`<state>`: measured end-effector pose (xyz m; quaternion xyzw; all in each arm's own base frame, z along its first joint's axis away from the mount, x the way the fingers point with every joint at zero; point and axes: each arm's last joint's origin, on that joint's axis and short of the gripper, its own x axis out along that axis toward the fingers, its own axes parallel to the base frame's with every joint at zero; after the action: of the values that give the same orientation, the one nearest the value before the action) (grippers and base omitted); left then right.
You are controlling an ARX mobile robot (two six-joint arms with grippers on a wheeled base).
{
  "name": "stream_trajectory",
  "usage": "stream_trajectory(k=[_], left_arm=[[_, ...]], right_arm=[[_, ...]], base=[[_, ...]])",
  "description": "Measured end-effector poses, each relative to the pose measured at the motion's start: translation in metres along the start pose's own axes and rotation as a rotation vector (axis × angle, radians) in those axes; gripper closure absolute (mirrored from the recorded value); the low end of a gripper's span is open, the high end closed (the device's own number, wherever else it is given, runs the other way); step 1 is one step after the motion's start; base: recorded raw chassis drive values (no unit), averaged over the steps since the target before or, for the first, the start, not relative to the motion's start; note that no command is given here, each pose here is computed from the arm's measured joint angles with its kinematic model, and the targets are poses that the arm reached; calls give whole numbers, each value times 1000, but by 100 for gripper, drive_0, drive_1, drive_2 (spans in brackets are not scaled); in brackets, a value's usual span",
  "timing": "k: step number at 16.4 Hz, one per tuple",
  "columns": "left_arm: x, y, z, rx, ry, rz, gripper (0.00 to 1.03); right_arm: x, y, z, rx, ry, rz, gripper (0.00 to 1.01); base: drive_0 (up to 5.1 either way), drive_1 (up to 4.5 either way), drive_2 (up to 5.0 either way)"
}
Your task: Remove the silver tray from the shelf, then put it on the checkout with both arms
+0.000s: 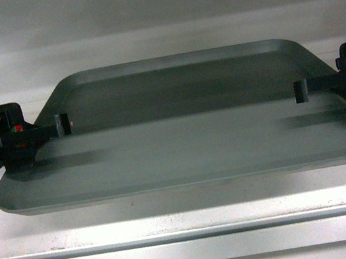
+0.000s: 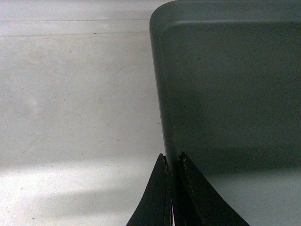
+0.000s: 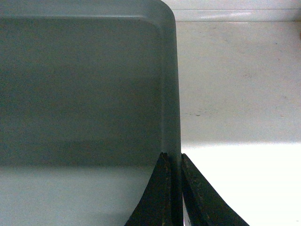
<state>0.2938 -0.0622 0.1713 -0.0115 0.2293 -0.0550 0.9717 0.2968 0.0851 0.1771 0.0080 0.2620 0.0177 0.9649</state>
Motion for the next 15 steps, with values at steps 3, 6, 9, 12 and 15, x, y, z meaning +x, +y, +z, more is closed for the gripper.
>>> stream_trajectory(k=[3, 6, 9, 12, 15], left_arm=[[0, -1, 0, -3, 8, 2, 99], [0, -3, 0, -4, 10, 7, 99], [0, -4, 1, -3, -2, 16, 99], [0, -4, 1, -3, -2, 16, 99], [0, -4, 1, -3, -2, 16, 99]], right_arm=[[0, -2, 0, 2, 8, -4, 98], [0, -2, 0, 1, 12, -3, 98], [0, -2, 2, 5, -6, 2, 98], [-1, -2, 3, 6, -8, 3, 98], [-1, -2, 3, 6, -8, 3, 98]], base=[[0, 0, 0], [0, 0, 0], [0, 0, 0], [0, 0, 0], [0, 0, 0]])
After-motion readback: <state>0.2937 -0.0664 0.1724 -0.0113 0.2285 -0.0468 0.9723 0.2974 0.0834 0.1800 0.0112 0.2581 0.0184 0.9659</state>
